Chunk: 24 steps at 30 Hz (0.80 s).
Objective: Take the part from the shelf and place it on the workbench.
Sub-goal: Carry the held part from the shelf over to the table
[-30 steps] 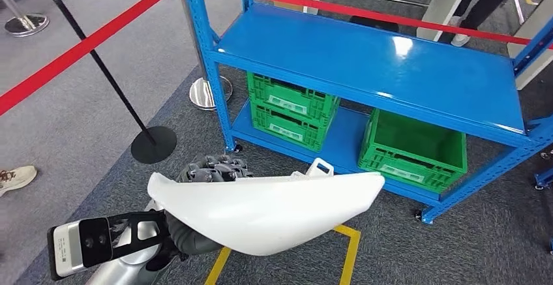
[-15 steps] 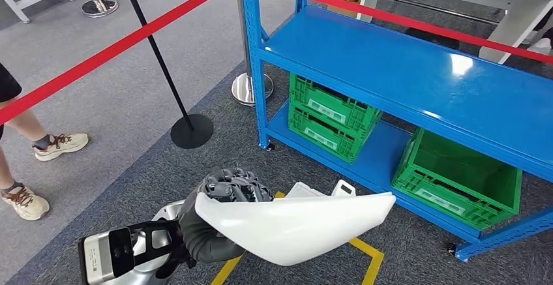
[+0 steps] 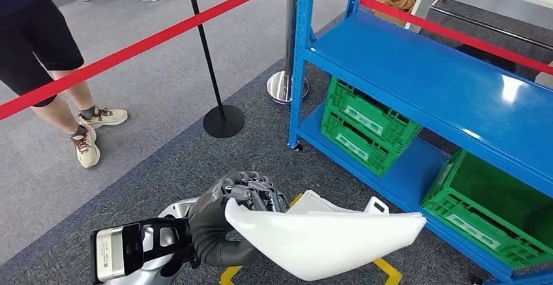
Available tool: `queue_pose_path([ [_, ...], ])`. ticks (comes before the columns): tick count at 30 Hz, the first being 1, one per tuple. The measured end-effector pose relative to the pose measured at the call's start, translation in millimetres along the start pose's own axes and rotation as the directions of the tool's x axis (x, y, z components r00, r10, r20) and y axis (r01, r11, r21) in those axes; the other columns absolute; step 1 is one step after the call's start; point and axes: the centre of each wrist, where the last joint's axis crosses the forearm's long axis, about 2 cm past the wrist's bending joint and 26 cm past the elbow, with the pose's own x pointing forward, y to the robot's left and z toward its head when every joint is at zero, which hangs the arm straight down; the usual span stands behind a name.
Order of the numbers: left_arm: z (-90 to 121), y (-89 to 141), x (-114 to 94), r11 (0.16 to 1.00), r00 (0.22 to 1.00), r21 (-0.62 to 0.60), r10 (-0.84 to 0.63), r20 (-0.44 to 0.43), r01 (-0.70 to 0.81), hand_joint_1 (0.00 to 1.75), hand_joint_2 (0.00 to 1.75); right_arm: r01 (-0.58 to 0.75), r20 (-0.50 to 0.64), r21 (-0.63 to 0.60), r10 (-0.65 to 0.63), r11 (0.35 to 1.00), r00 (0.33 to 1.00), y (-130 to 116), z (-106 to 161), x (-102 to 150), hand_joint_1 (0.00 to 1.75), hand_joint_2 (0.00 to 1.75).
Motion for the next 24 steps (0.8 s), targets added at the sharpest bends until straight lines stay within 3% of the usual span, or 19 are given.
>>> queue_pose_path([
  [18,3,3,-14,0.997,0.997,0.003,0.075,0.011,-0.075,1.75,1.75,0.0,-0.115,0.04,0.005,0.999,0.993,-8,2,-13,0.0,0.0],
  [24,5,5,-26,0.995,0.994,0.013,0.101,-0.034,-0.1,1.75,1.75,-0.087,-0.087,0.056,0.091,0.995,0.992,-6,2,-11,0.0,0.0],
])
